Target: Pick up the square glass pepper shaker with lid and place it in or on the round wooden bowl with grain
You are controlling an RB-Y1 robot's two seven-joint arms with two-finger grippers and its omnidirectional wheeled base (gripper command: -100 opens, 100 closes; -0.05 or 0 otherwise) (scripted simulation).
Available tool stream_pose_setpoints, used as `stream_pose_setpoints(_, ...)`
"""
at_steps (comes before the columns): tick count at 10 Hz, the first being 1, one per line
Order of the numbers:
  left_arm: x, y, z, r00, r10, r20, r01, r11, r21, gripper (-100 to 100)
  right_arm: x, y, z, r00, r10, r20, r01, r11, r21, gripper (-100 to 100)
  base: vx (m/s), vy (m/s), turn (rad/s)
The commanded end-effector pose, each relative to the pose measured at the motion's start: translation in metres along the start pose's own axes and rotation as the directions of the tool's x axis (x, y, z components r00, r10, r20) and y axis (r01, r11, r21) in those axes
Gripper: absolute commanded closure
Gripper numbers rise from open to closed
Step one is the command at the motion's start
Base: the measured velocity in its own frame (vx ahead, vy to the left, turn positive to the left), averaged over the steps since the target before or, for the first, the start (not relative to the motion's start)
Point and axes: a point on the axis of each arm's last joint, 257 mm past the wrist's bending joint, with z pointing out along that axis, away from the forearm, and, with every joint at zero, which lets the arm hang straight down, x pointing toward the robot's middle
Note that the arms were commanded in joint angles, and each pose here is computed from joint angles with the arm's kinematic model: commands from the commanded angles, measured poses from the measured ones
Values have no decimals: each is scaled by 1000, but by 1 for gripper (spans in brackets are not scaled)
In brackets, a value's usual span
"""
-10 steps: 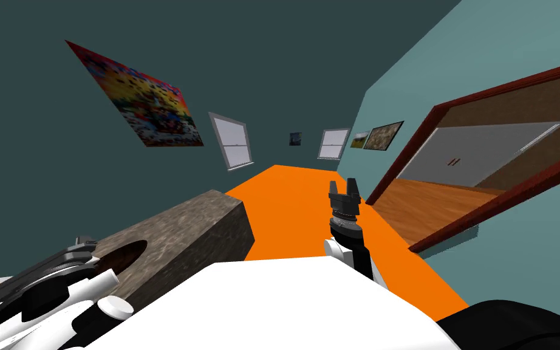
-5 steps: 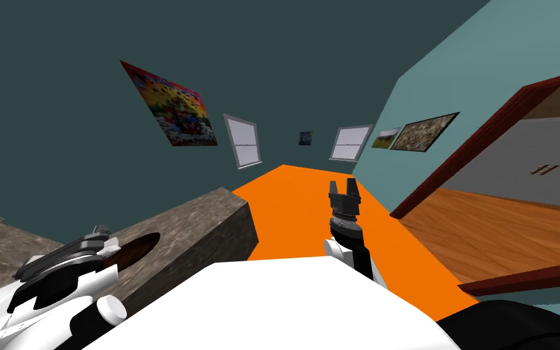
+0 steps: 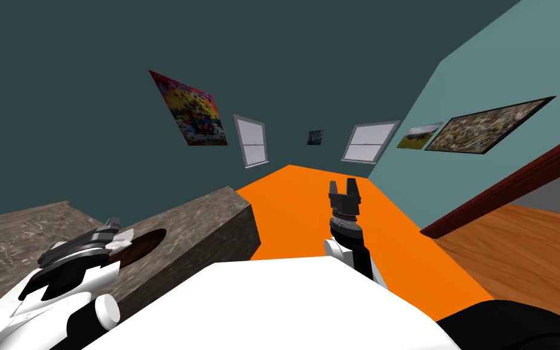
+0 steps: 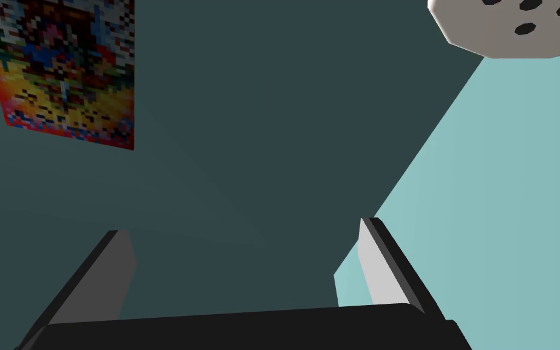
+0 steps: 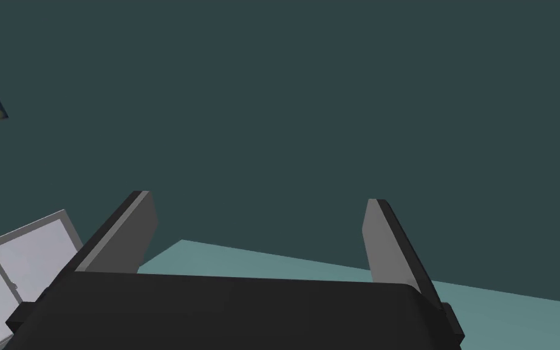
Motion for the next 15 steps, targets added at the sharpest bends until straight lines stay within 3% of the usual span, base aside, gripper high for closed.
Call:
stream_pose_setpoints(1, 0, -2, 0, 1000, -29, -2, 29, 1000, 5, -100, 0, 0, 0, 1000, 0, 0, 0, 1000, 0, 0, 13, -19, -69)
stream_pose_setpoints(2, -4, -21, 8, 1000, 17, -14, -16, 997, 75, -100, 0, 0, 0, 1000, 0, 0, 0, 1000, 0, 0, 154, -51, 405)
stream_pose_setpoints(3, 1, -27, 8, 1000, -1, -27, 3, 996, 89, -100, 0, 0, 0, 1000, 0, 0, 0, 1000, 0, 0, 192, -78, 499)
stream_pose_setpoints(5, 1, -27, 8, 999, -37, -30, 40, 995, 88, -100, 0, 0, 0, 1000, 0, 0, 0, 1000, 0, 0, 50, -27, -27)
stream_pose_setpoints(6, 0, -45, 13, 999, 9, -48, -1, 988, 157, -100, 0, 0, 0, 1000, 0, 0, 0, 1000, 0, 0, 147, -53, 344)
stream_pose_setpoints(8, 5, -51, 12, 997, -38, -68, 49, 985, 167, -100, 0, 0, 0, 1000, 0, 0, 0, 1000, 0, 0, 133, -67, 289)
stream_pose_setpoints(9, 4, -65, 15, 996, 21, -86, 0, 973, 232, -100, 0, 0, 0, 1000, 0, 0, 0, 1000, 0, 0, 124, -95, 375)
stream_pose_setpoints(12, 11, -72, 14, 992, -39, -116, 66, 969, 239, -100, 0, 0, 0, 1000, 0, 0, 0, 1000, 0, 0, 99, -62, 129)
stream_pose_setpoints(13, 13, -85, 15, 990, 23, -141, 20, 953, 302, -100, 0, 0, 0, 1000, 0, 0, 0, 1000, 0, 0, 136, -60, 315)
stream_pose_setpoints(15, 18, -90, 13, 985, -26, -172, 78, 949, 304, -100, 0, 0, 0, 1000, 0, 0, 0, 1000, 0, 0, 125, -96, 310)
